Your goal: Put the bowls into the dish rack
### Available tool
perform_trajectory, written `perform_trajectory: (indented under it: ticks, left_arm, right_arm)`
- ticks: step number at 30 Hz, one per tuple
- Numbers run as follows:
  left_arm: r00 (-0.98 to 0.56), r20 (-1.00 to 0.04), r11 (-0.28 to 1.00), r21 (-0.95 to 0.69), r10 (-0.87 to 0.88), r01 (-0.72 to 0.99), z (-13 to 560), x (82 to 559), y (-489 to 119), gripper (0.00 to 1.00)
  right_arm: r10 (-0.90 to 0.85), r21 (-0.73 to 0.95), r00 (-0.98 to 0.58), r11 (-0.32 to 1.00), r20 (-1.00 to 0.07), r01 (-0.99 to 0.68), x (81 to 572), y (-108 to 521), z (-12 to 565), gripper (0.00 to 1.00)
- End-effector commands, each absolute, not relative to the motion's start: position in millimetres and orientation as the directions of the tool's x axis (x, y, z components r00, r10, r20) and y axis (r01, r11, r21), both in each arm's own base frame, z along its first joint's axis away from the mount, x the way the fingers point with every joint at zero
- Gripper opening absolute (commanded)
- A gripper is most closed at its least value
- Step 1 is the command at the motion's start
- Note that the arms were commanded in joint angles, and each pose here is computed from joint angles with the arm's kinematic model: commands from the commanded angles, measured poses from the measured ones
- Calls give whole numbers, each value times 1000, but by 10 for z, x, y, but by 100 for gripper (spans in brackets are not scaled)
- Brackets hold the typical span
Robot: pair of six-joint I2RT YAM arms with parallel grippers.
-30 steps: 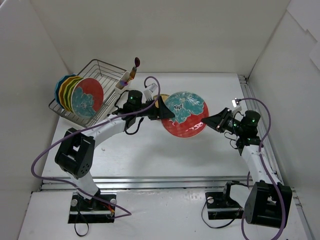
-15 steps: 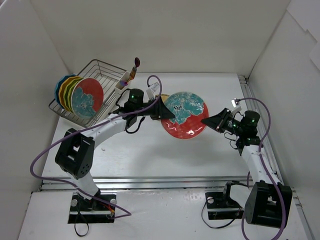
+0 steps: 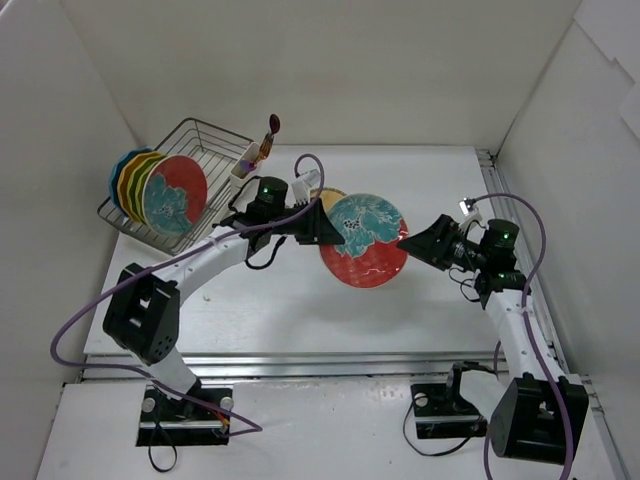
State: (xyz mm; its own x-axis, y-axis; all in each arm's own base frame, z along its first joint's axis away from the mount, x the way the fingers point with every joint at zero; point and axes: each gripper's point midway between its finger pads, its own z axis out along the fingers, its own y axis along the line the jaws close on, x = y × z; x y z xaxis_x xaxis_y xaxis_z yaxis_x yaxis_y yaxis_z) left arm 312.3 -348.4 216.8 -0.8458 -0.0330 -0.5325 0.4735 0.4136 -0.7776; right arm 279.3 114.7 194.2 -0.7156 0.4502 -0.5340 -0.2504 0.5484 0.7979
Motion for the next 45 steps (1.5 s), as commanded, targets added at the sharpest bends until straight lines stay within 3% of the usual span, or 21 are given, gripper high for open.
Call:
perform_trajectory:
  ticks: [1, 4, 14, 22, 27, 34, 45]
  left_arm:
    - [-674, -731, 392, -653, -104, 648, 3010, 3255, -3322, 0]
    - [-634, -766, 443, -605, -101, 661, 3094, 3284, -3206, 0]
    - [-314, -948, 705, -260, -56, 660, 3815, 3540, -2330, 0]
    - [-12, -988, 934, 140, 152, 329, 4554, 3551, -965, 0]
    - [129, -928, 923, 366, 350, 123, 4892, 3501, -371, 0]
    - [127, -873, 881, 473, 471, -17, 4952, 3801, 98, 0]
    - [-40, -873, 874, 486, 486, 24, 4243, 4410, 422, 0]
  right_arm:
    - [423, 722, -618, 581, -662, -376, 2895, 1124, 2340, 73]
    - [426, 716, -615, 600, -664, -357, 2908, 1091, 2315, 91]
    - [434, 705, -613, 638, -661, -308, 2933, 1028, 2219, 93]
    - [436, 724, -642, 627, -631, -286, 2956, 1036, 2129, 93]
    - [434, 724, -643, 628, -631, -286, 2953, 1041, 2123, 94]
    - [438, 739, -663, 617, -608, -270, 2954, 1052, 2069, 94]
    - [444, 754, -692, 617, -570, -225, 3016, 1030, 1916, 94]
